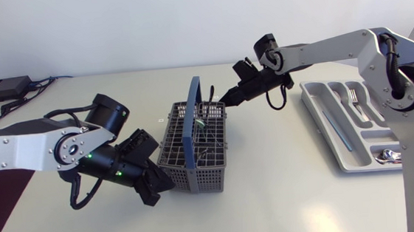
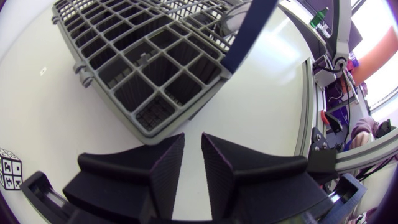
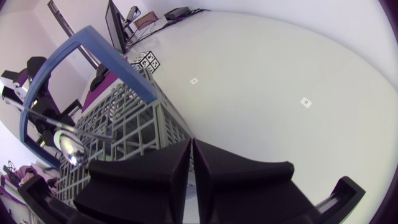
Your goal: Transfer all utensils from the basket to the drawer tray.
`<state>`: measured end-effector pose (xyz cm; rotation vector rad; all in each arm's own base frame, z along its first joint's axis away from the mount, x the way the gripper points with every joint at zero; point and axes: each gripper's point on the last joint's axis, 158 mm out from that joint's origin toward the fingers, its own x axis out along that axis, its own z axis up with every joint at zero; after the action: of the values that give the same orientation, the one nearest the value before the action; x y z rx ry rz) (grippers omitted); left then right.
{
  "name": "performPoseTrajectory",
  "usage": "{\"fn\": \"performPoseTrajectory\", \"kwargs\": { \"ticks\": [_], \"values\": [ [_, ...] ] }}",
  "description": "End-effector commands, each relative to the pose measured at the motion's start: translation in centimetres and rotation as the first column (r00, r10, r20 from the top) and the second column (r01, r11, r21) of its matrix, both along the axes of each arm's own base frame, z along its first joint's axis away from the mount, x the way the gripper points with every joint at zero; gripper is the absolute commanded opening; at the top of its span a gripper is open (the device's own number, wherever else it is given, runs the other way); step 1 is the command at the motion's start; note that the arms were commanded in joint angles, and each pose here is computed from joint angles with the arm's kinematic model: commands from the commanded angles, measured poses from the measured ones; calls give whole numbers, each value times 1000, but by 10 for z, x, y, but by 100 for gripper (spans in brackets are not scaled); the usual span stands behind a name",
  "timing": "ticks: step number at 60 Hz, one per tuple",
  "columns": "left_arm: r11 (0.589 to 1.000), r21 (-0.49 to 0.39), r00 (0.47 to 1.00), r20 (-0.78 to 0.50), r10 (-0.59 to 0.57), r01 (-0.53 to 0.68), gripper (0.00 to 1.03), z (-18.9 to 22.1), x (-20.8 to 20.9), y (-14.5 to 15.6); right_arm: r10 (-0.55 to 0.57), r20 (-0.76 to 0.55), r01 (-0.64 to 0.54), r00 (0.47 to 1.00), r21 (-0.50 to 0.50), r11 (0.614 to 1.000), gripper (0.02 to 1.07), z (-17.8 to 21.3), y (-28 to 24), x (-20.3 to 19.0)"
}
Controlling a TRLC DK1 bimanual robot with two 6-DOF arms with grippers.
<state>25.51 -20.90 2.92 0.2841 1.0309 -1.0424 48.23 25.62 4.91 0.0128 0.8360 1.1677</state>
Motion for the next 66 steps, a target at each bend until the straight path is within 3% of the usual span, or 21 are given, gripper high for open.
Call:
{"fn": "performPoseTrajectory", "kwargs": {
  "ticks": [1, 32, 49, 59, 66],
  "values": [
    [999, -11, 999, 18, 45, -45, 24, 1, 21, 3, 47, -39, -47, 998, 15, 999, 10, -2, 1, -27],
    [974, -44, 971, 70, 227, -224, 24, 8, 97, 49, 105, -39, -105, 994, 21, 994, 10, 17, -20, -111],
    [972, -83, 973, 54, 224, -219, 24, 9, 131, 33, 107, -34, -108, 994, -27, 994, 10, 16, -35, -148],
    [973, -87, 975, 45, 217, -212, 24, 5, 147, 20, 97, -22, -98, 995, -63, 993, 10, 15, -39, -154],
    [969, -86, 971, 43, 236, -232, 25, 9, 146, 29, 64, 9, -63, 998, -115, 991, 10, 9, -45, -148]
  ]
}}
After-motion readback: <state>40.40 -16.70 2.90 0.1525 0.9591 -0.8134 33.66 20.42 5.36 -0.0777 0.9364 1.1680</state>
